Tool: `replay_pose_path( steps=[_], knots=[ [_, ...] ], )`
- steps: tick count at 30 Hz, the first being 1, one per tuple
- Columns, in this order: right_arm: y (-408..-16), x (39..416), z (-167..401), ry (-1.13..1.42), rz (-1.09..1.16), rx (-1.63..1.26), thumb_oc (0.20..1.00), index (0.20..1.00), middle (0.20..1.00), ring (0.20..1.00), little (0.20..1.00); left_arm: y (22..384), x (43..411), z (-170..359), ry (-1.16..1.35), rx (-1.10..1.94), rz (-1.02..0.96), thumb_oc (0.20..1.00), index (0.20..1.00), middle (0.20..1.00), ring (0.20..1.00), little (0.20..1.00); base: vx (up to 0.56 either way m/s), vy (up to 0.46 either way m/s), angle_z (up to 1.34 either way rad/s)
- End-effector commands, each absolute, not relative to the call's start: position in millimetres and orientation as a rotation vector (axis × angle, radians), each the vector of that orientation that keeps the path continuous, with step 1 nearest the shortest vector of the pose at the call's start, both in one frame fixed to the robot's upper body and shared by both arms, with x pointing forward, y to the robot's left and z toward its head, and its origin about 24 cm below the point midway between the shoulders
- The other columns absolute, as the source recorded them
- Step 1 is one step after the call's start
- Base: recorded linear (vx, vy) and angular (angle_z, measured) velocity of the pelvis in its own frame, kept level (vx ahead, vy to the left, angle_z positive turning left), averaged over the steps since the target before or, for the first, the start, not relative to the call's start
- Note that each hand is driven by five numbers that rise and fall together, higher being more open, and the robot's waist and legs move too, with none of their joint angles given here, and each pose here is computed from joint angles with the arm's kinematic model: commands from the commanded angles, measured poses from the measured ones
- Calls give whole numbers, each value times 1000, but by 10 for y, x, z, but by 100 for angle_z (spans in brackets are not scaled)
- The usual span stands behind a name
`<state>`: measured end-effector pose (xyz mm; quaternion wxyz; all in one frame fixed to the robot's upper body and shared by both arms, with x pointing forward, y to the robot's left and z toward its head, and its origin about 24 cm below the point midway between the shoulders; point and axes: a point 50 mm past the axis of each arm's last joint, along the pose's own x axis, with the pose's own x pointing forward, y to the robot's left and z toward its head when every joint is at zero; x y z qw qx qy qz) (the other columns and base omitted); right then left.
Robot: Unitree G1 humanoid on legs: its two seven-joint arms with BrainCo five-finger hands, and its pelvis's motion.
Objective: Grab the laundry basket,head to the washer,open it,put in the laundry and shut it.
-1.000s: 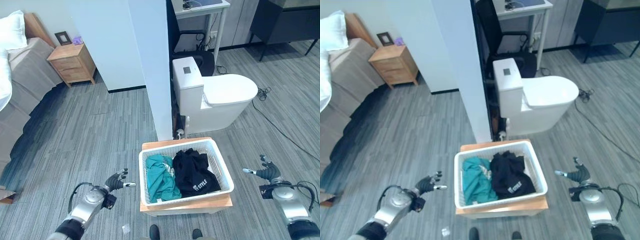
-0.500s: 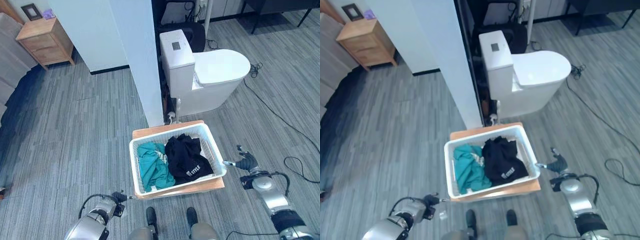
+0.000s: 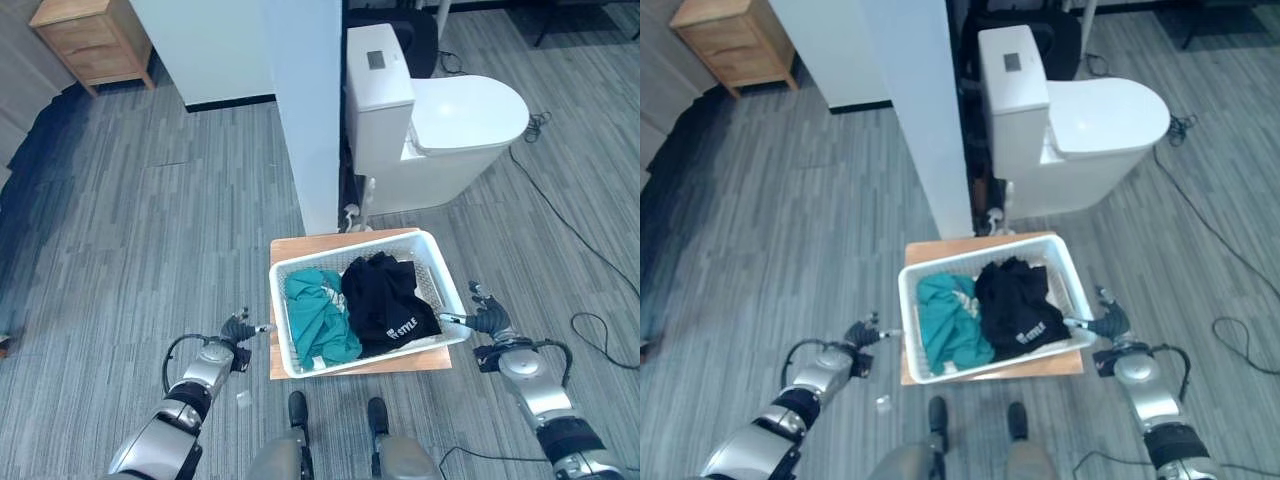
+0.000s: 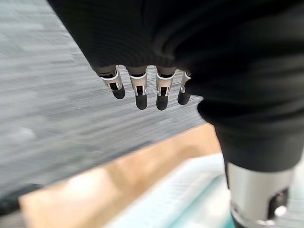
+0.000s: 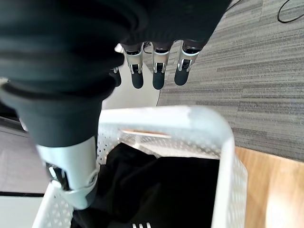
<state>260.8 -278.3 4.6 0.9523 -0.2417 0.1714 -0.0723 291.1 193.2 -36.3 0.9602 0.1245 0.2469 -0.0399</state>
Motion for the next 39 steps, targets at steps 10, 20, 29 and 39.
replay_pose_path(
  steps=[10, 20, 29, 39],
  knots=[
    [-2991, 2526, 270, 252, -219, -473, 1000, 1000, 1000, 1000, 1000, 2257, 2780, -311, 495, 285, -65, 1000, 1000, 1000, 1000, 1000, 42, -7, 0],
    [-3007, 2499, 257, 252, -243, -451, 1000, 1000, 1000, 1000, 1000, 2246, 2961, -172, 457, 341, -49, 1000, 1000, 1000, 1000, 1000, 14, -7, 0],
    [-2987, 2483, 217, 262, -243, -440, 1000, 1000, 1000, 1000, 1000, 2109, 3132, -186, 484, 395, -42, 1000, 1000, 1000, 1000, 1000, 0, 0, 0],
    [-2839, 2577, 211, 228, -191, -416, 1000, 1000, 1000, 1000, 1000, 2080, 3122, -461, 736, 551, 41, 1000, 1000, 1000, 1000, 1000, 2, -11, -4]
  ],
)
